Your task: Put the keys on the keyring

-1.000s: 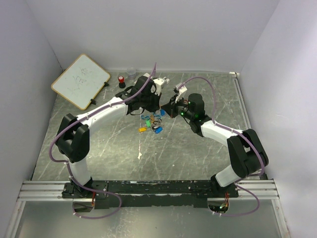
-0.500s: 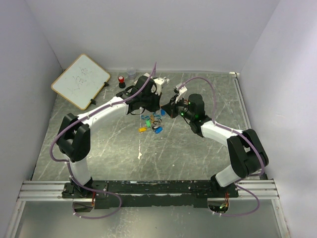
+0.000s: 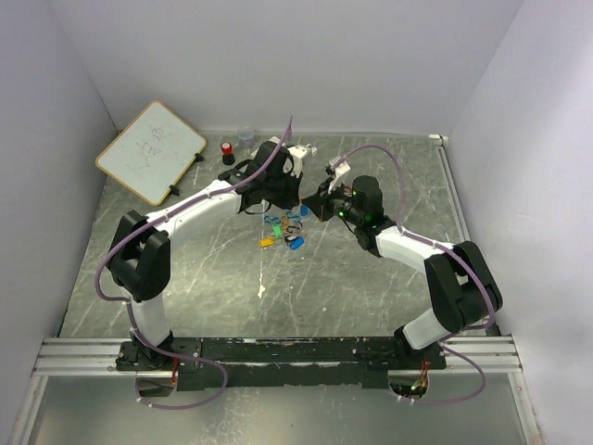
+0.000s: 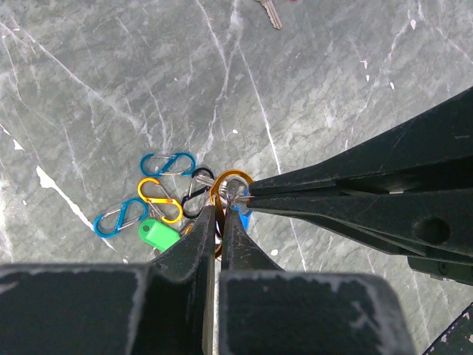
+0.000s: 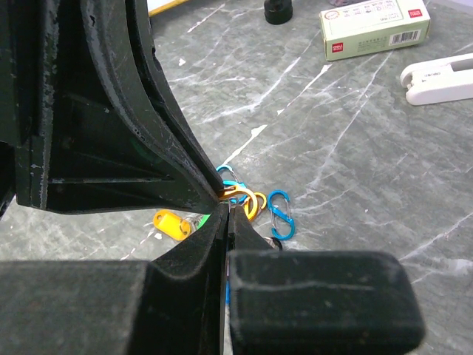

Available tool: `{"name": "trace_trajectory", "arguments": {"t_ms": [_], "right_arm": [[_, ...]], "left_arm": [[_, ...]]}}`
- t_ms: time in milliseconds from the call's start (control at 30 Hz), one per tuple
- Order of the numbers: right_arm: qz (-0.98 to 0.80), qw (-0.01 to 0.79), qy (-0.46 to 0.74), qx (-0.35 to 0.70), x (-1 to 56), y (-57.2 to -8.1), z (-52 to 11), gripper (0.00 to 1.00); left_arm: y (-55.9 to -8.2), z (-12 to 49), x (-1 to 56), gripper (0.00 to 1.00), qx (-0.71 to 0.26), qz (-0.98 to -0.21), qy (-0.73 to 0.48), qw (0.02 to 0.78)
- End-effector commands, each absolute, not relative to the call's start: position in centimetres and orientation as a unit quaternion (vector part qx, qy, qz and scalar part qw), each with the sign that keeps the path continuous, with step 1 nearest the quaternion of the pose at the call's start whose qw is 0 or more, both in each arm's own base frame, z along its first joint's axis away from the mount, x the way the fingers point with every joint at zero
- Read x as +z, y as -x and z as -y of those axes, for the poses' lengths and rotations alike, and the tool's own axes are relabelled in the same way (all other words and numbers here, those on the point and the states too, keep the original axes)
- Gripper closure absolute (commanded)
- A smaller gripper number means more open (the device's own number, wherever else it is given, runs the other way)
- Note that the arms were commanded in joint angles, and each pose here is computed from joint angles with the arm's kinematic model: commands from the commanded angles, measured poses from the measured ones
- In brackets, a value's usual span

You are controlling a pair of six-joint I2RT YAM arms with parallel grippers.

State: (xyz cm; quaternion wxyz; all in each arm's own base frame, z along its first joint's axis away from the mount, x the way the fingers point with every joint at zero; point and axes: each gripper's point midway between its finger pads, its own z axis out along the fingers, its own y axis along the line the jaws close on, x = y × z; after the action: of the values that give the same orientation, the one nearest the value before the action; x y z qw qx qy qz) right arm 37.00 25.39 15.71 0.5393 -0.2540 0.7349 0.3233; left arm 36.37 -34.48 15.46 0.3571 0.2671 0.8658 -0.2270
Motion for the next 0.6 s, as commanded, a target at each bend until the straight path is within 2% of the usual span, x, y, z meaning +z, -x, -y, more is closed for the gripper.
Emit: {"name": "trace_trajectory", "arguments": {"t_ms": [0, 567], "right_arm": [[-0.739, 0.542, 0.249, 0.315, 15.55, -36.93, -24.83, 1.00], [-0.742, 0.544, 0.244, 0.306, 15.34, -36.95, -24.42, 1.00]], "left_arm": [[-37.12, 35.02, 17.54, 0.93, -0.242, -0.856, -0.262, 0.375], [-36.67, 35.01, 17.91, 0.93, -0.258, -0.852, -0.266, 0.370]]}}
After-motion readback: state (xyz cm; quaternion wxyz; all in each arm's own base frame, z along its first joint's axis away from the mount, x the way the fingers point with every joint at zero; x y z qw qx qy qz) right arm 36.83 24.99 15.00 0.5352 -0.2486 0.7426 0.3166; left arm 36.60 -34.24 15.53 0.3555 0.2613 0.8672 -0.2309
